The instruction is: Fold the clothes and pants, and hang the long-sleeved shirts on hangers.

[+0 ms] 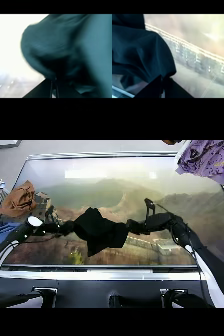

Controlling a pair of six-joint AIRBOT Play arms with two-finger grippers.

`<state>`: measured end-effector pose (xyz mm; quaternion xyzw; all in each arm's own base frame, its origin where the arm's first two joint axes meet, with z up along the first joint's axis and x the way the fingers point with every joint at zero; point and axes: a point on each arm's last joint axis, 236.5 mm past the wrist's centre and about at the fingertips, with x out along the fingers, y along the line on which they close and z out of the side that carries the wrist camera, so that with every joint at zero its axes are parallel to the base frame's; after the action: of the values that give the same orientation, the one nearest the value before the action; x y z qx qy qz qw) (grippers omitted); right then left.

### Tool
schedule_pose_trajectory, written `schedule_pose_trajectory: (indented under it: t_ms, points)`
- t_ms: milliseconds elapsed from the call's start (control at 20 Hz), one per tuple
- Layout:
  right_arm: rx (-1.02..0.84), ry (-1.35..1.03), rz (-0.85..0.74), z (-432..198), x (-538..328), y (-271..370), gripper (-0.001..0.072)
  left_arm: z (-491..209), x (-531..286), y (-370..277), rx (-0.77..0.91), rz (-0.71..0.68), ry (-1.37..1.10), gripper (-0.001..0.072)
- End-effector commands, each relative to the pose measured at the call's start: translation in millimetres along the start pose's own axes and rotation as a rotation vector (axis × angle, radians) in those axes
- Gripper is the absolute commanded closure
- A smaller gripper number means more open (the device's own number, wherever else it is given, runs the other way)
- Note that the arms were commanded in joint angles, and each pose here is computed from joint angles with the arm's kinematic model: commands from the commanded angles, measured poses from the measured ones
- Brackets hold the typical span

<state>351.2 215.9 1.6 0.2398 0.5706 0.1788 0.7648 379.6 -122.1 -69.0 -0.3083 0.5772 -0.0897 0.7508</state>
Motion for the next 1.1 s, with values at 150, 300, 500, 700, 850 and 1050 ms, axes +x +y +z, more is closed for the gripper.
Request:
schedule_pose_trajectory:
  t_ms: [150, 300, 500, 700, 850, 1050]
  points:
    - [-0.293, -0.446, -0.246, 118.4, -164.0, 41.6, 0.0680, 119.4, -193.7, -118.7, 0.288, -0.100, -0.484, 0.0695]
    - [-0.389, -0.725, -0.301, 145.9, -295.3, 86.7, 0.0680, 129.2, -329.3, -165.4, 0.446, -0.048, -0.765, 0.0694]
    - [-0.416, -0.964, -0.292, 107.2, -431.9, 117.7, 0.0679, 78.7, -447.9, -203.2, 0.567, -0.038, -1.027, 0.0693]
    - [-0.412, -1.082, -0.237, 46.3, -501.2, 120.7, 0.0679, 8.4, -515.0, -215.9, 0.590, -0.079, -1.178, 0.0693]
    - [-0.358, -1.076, -0.212, 33.4, -505.6, 115.5, 0.0679, -5.5, -536.9, -204.0, 0.527, -0.054, -1.240, 0.0693]
    - [-0.314, -0.898, -0.295, 74.9, -439.0, 100.3, 0.0679, 31.5, -486.8, -185.1, 0.481, 0.013, -1.082, 0.0694]
